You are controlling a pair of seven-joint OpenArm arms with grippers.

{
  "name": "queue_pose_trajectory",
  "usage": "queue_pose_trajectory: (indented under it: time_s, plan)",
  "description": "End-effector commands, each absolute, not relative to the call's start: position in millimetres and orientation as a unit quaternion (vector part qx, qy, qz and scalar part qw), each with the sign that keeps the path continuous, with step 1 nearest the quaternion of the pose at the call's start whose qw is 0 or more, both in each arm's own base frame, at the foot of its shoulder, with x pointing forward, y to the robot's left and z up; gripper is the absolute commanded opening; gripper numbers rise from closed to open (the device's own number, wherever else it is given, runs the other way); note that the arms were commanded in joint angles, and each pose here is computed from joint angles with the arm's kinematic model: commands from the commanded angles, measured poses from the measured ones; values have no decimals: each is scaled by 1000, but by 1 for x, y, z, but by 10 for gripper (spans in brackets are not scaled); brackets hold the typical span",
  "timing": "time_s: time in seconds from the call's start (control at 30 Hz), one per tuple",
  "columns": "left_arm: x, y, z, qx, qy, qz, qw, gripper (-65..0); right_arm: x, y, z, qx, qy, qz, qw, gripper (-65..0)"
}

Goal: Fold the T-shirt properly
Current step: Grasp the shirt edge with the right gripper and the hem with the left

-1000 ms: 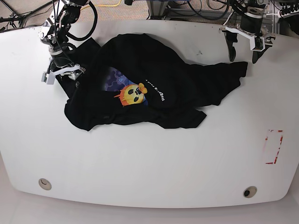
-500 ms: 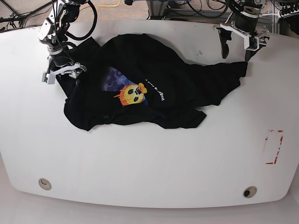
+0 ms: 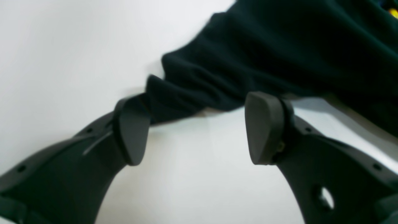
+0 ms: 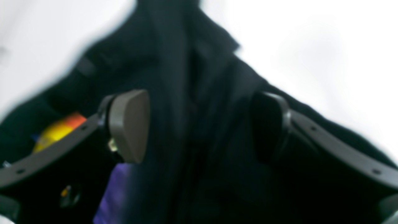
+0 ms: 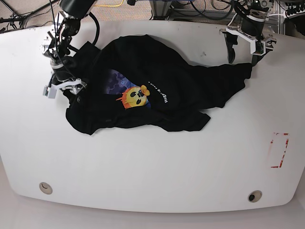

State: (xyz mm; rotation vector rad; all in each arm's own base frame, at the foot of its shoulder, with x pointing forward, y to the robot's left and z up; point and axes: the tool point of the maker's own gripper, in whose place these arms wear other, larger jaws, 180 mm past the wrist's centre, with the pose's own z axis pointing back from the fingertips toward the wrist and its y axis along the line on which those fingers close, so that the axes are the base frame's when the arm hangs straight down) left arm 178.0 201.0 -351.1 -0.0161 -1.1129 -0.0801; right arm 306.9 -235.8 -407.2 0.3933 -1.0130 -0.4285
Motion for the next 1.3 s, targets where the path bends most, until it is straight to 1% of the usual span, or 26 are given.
queue_pose_trajectory:
  time_s: [0.0, 0.13, 0.2, 0.47, 0.67, 0.93, 1.0, 1.27]
  plan:
    - [183, 202, -340, -5, -546, -40, 837, -202, 308, -232, -420, 190, -451, -200, 849, -172]
    - [187, 203, -339, -4, -549, -40, 835, -202, 314, -230, -424, 196, -445, -202, 850, -171]
    - [191, 205, -340, -2, -546, -49, 836, -200, 314, -234, -427, 190, -439, -196, 856, -170]
    - [195, 207, -344, -1, -543, -51, 838, -200, 314, -235, -425, 184, -439, -178, 861, -170]
    - [197, 207, -348, -3, -540, -53, 840, -208, 301, -233, -421, 176, -430, -148, 873, -171]
    - [194, 207, -352, -2, -536, -49, 843, -208, 293, -234, -425, 171, -415, -139, 883, -174]
    - [195, 207, -349, -2, -540, -47, 840, -206, 288, -228, -423, 173, -410, -125, 887, -166]
    - [194, 204, -345, -4, -545, -46, 837, -207, 290, -220, -416, 176, -418, -115, 884, -166]
